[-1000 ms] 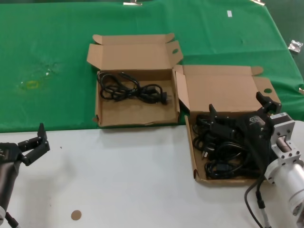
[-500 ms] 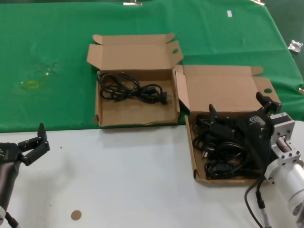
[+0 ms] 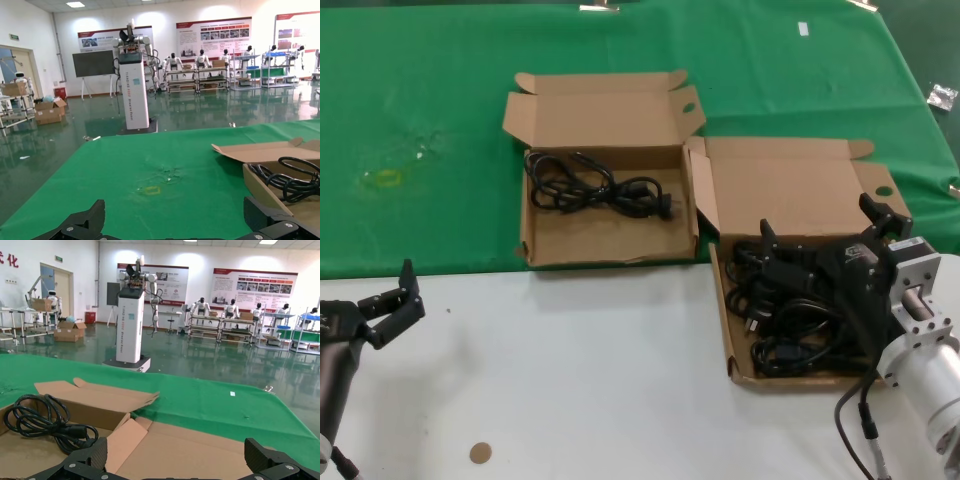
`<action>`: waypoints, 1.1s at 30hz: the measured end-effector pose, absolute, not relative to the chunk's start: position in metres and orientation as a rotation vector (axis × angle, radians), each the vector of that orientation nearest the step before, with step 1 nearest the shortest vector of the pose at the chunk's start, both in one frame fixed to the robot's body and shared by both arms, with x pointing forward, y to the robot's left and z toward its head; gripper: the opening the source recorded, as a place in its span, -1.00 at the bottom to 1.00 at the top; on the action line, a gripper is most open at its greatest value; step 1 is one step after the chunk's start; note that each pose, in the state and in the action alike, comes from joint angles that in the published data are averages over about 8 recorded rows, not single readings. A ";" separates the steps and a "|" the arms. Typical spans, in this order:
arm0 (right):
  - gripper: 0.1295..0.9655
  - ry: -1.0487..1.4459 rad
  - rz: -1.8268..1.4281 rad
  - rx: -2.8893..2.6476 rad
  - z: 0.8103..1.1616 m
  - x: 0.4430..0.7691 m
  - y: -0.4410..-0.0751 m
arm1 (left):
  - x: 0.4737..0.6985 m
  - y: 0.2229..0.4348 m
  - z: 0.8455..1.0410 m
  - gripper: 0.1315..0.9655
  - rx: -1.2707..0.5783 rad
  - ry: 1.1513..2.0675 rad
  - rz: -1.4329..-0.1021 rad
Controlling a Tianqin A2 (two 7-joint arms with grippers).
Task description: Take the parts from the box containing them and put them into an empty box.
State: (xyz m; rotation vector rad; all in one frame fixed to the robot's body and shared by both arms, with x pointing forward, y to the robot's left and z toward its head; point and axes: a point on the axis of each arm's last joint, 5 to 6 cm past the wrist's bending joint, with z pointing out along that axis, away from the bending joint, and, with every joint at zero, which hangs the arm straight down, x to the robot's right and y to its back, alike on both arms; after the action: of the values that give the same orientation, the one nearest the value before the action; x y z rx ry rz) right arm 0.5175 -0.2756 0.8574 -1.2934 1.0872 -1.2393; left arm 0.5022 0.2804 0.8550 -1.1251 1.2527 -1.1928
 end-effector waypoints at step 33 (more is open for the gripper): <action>1.00 1.087 -1.239 -1.293 0.857 0.518 -0.276 | 0.502 0.280 0.855 1.00 -1.125 1.253 -1.193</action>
State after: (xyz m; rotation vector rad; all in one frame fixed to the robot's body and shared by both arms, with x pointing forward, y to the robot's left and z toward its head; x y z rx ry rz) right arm 0.5175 -0.2756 0.8574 -1.2934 1.0872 -1.2393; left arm 0.5022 0.2804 0.8550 -1.1250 1.2527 -1.1928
